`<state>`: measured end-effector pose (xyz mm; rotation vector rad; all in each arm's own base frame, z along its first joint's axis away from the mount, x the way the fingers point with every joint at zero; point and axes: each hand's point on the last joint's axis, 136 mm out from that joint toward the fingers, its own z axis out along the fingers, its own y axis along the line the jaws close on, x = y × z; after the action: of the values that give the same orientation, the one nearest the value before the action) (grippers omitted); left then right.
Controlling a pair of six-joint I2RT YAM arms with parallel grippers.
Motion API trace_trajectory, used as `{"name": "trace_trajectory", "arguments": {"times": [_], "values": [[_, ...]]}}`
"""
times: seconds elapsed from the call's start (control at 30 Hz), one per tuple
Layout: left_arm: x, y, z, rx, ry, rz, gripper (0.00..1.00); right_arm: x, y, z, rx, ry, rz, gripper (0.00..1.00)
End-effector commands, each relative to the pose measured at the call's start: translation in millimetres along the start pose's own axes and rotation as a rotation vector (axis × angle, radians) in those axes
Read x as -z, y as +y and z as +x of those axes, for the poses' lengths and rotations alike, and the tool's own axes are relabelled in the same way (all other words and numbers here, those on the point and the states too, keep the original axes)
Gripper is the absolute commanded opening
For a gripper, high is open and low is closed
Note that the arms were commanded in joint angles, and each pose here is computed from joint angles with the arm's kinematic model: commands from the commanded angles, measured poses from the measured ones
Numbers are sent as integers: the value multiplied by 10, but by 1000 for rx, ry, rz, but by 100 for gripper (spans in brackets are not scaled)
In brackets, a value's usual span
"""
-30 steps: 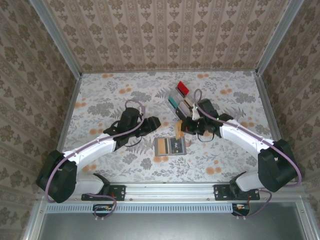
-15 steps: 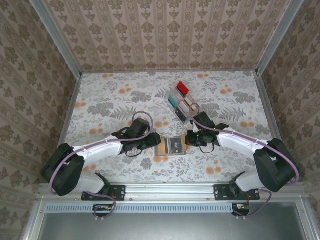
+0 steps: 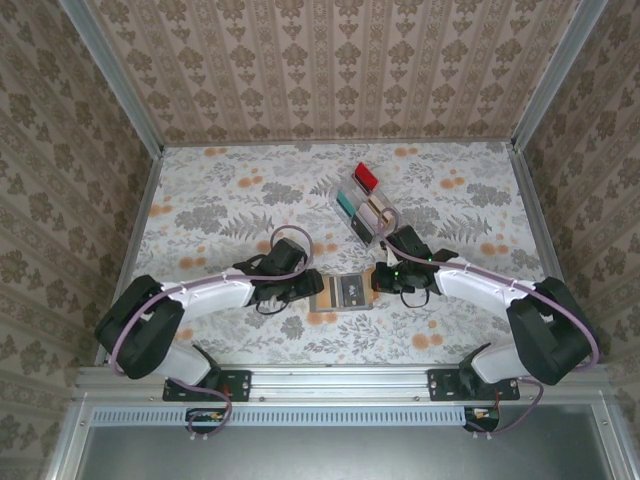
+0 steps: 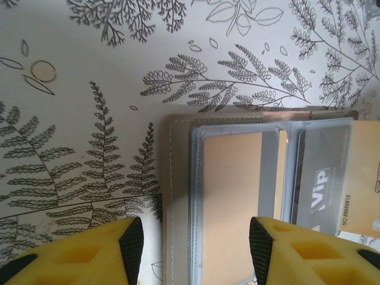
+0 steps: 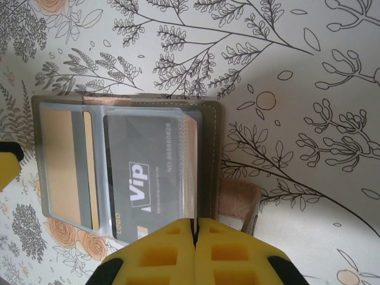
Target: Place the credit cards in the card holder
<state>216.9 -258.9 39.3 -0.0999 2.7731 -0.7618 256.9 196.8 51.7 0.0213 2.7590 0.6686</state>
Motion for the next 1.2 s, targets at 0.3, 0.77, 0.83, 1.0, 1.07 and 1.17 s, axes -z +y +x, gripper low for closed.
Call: {"name": "trace_trajectory", "arguments": {"times": [0.3, 0.77, 0.83, 1.0, 1.07, 1.17], "values": [[-89, -99, 4, -37, 6, 13, 45, 14, 159, -26, -43, -7, -81, 6], [-27, -223, -50, -42, -41, 51, 41, 191, 746, -183, -33, -23, -305, 8], [18, -202, -71, -35, -67, 43, 44, 65, 776, -150, -43, 2, -309, 8], [162, -64, -131, 14, -145, 8, 56, -98, 837, -100, -42, 41, -297, 7], [215, -52, -156, 16, -170, 12, 60, -100, 783, -105, -54, 26, -273, 6], [241, -107, -172, -14, -168, 23, 64, -39, 667, -131, -70, -14, -243, 5]]}}
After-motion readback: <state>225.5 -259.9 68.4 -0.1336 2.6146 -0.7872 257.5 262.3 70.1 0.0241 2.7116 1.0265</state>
